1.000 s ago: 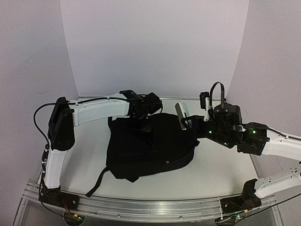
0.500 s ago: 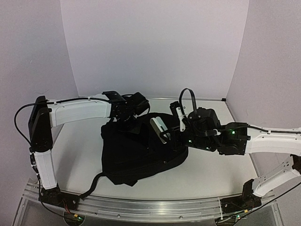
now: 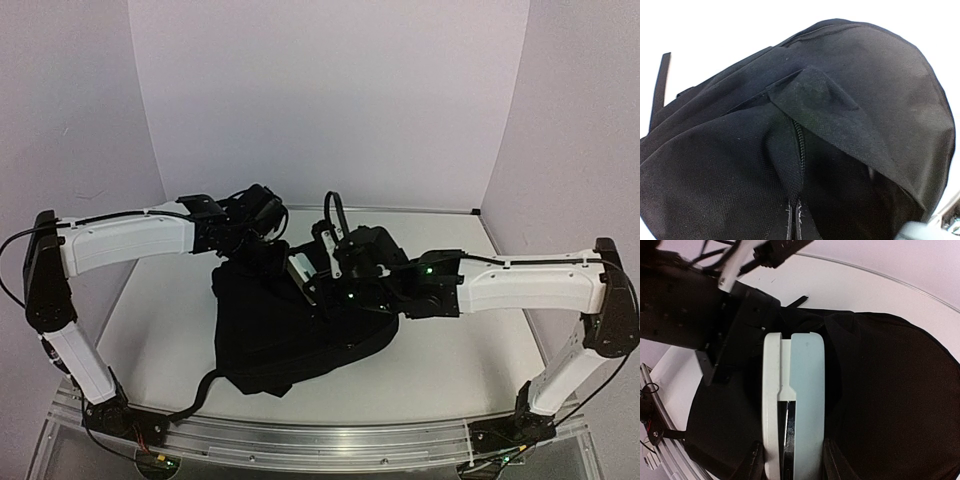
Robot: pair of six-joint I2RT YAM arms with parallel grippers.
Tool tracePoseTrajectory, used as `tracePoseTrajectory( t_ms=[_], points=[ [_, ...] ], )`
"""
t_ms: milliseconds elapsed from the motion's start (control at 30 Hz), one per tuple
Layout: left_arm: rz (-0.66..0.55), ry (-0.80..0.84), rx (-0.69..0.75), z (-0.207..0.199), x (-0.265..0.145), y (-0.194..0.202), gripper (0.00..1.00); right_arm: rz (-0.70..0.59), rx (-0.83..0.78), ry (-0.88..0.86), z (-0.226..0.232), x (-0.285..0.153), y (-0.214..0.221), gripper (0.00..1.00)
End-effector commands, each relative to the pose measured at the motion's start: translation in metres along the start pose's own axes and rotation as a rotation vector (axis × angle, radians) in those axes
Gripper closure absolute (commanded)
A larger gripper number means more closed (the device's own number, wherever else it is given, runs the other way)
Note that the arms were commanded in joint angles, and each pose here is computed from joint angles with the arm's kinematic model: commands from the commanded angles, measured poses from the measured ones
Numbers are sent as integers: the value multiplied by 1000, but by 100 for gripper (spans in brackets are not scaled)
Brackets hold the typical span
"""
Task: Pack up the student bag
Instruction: Place the stationery in the student bag.
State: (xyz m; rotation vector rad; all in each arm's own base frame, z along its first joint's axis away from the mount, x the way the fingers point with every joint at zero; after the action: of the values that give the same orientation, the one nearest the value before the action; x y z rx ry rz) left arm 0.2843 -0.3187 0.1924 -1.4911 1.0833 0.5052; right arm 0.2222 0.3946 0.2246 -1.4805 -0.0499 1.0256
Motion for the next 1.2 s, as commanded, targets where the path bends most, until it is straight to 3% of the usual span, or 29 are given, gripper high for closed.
tracePoseTrajectory(
  t_ms=[0, 367, 633, 1167],
  points=[
    [-81, 122, 1, -13, -31, -17, 100, -33, 16, -2, 7, 14, -24, 87],
    [-114, 147, 2, -9, -44, -24, 100, 106, -72, 93, -22, 39, -6, 88],
    [-118, 185, 36, -14, -47, -29, 100, 188, -202, 27, -18, 50, 11, 92],
    [-82, 311, 38, -29, -44, -30, 100, -27, -293, -147, 6, 72, -25, 91]
  ],
)
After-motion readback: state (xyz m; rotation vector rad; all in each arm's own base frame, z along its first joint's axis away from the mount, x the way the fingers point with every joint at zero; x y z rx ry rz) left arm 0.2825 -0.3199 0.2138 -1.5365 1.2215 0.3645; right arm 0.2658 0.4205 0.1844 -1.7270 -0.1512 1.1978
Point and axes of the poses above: each gripper's point midway between its finger pads, its own x axis out along the fingers, its own z axis along the line the jaws close on, y = z × x, the point moved 3 cm from there along -x, back along the fingers
